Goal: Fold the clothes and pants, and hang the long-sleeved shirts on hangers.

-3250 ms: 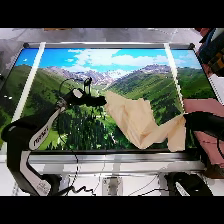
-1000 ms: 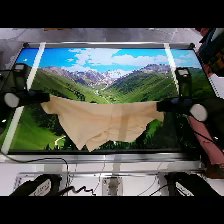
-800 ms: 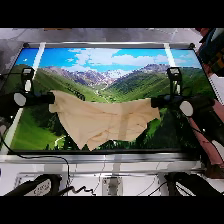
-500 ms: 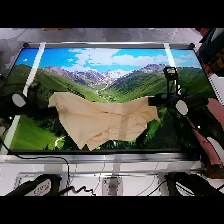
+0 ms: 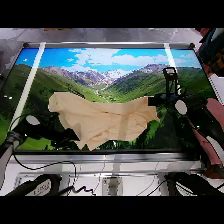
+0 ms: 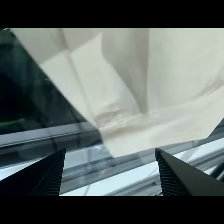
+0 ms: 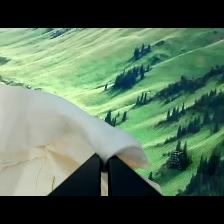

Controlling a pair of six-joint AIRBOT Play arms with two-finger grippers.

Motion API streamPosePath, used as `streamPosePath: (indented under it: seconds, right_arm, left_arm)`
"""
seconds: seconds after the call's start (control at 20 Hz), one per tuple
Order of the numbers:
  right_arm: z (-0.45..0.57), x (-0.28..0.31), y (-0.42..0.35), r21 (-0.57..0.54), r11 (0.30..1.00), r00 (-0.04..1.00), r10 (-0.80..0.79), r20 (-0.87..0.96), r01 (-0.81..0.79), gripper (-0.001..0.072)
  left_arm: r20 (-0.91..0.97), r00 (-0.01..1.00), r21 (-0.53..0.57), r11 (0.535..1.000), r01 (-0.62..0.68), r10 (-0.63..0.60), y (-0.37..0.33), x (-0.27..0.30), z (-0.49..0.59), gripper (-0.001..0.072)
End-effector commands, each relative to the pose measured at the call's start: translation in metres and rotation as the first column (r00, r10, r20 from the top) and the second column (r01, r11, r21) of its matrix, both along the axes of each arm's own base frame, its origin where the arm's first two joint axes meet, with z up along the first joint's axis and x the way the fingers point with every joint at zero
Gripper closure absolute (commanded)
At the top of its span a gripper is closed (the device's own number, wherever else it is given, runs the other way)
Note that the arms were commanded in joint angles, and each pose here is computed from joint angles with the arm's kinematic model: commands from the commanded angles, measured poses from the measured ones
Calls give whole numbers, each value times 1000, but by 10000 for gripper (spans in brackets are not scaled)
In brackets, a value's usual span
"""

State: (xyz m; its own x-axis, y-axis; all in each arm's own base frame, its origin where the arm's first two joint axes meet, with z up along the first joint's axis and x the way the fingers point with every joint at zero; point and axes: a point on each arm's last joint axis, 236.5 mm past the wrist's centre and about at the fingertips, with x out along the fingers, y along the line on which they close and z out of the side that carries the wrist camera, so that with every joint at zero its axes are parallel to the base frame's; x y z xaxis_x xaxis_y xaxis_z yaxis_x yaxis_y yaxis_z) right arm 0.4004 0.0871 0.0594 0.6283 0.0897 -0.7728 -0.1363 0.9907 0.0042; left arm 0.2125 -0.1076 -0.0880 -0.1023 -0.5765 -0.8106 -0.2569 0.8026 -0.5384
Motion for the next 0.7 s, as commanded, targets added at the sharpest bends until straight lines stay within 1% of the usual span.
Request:
streamPosePath:
  seconds: [0.0, 0.05, 0.1, 0.15, 0.25, 0.3, 0.5, 0.55, 0.6, 0.65]
  right_arm:
    - [0, 0, 0, 0, 1000, 1000, -1, -1, 1, 695]
    - [0, 0, 0, 0, 1000, 1000, -1, -1, 1, 695]
    - [0, 0, 0, 0, 1000, 1000, -1, -1, 1, 695]
    - [0, 0, 0, 0, 1000, 1000, -1, -1, 1, 694]
    - [-1, 0, 0, 0, 1000, 1000, -1, -3, 1, 695]
    - [-1, -1, 0, -1, 1000, 1000, -1, -6, 1, 695]
    - [-2, -2, -1, -2, 1000, 1000, -2, -10, 2, 695]
    - [-2, -2, -1, -2, 1000, 1000, -2, -10, 2, 695]
    - [-2, -2, -1, -2, 1000, 1000, -2, -10, 2, 694]
    - [-2, -2, -1, -2, 1000, 1000, -2, -10, 2, 695]
  left_arm:
    - [21, 997, -41, 996, -75, 75, -21, 3, -12, 113]
    - [35, 997, -33, 998, -62, 64, -24, 4, -13, 114]
    - [46, 997, -22, 998, -63, 64, -27, 7, -15, 159]
    - [56, 996, -12, 998, -66, 67, -29, 9, -16, 234]
    - [74, 995, -1, 998, -69, 69, -31, 13, -18, 355]
    - [77, 995, -1, 998, -68, 68, -31, 14, -17, 369]
    - [92, 991, -7, 995, -98, 98, -24, 24, -12, 380]
    - [97, 990, -9, 995, -100, 100, -23, 26, -9, 509]
    - [107, 989, -11, 995, -102, 102, -21, 30, -6, 620]
    - [121, 987, -14, 995, -102, 103, -21, 33, -2, 659]
